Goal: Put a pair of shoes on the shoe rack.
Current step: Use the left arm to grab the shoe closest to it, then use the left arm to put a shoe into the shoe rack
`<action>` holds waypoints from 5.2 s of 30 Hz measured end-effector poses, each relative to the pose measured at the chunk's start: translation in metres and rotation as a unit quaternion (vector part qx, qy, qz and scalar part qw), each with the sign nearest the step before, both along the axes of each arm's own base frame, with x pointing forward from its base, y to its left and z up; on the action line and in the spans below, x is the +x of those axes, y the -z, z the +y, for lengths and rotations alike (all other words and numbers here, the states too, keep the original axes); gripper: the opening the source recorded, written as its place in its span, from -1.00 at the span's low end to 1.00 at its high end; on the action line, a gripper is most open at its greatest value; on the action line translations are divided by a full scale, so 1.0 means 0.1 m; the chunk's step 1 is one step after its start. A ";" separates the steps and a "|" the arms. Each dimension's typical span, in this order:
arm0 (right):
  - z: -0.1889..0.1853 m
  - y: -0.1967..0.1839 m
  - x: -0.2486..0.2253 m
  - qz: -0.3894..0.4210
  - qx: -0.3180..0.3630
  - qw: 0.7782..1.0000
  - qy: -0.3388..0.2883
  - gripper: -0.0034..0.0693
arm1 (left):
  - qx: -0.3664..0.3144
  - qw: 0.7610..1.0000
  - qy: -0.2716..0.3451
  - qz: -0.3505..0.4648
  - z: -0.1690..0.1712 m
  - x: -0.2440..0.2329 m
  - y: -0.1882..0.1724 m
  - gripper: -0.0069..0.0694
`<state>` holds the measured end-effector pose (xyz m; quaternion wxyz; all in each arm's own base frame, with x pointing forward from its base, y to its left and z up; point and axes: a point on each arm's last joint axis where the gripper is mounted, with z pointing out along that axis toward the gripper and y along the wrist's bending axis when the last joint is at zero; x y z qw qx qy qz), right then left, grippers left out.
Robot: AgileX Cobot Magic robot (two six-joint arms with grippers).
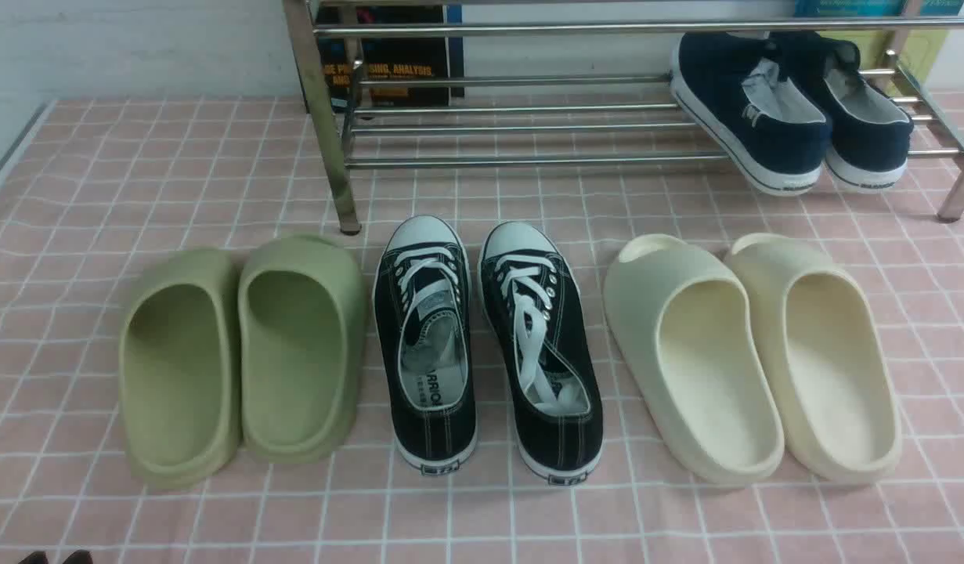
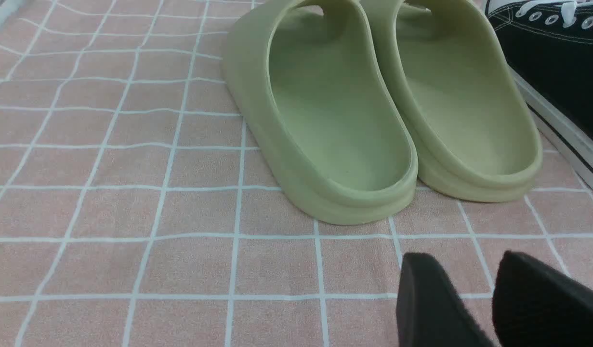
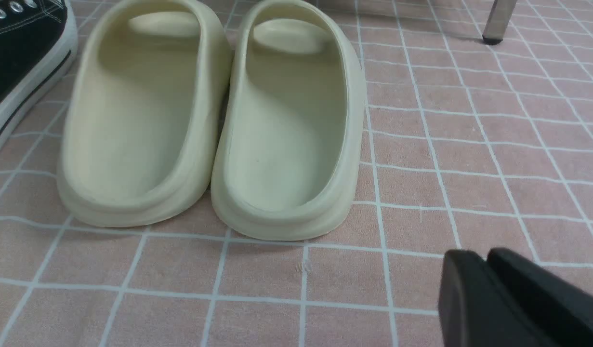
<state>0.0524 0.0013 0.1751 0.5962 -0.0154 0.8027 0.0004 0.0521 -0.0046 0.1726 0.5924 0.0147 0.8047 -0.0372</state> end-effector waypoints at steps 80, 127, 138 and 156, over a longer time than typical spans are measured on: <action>0.00 0.00 0.00 0.000 0.000 1.000 0.000 -0.47 | 0.017 0.998 -0.003 0.056 -0.05 0.94 -1.32 -0.81; 0.00 0.00 0.00 0.000 0.000 1.000 0.000 -0.30 | 0.038 0.960 0.079 0.264 -1.69 2.93 -1.06 -0.78; 0.00 0.00 0.00 0.000 0.000 1.000 0.000 -0.28 | 0.048 0.977 0.068 0.194 -1.99 3.58 -1.23 -0.78; 0.00 0.00 0.00 0.000 0.000 1.000 0.000 -0.27 | 0.022 0.984 0.021 0.176 -2.09 4.49 -0.86 -0.78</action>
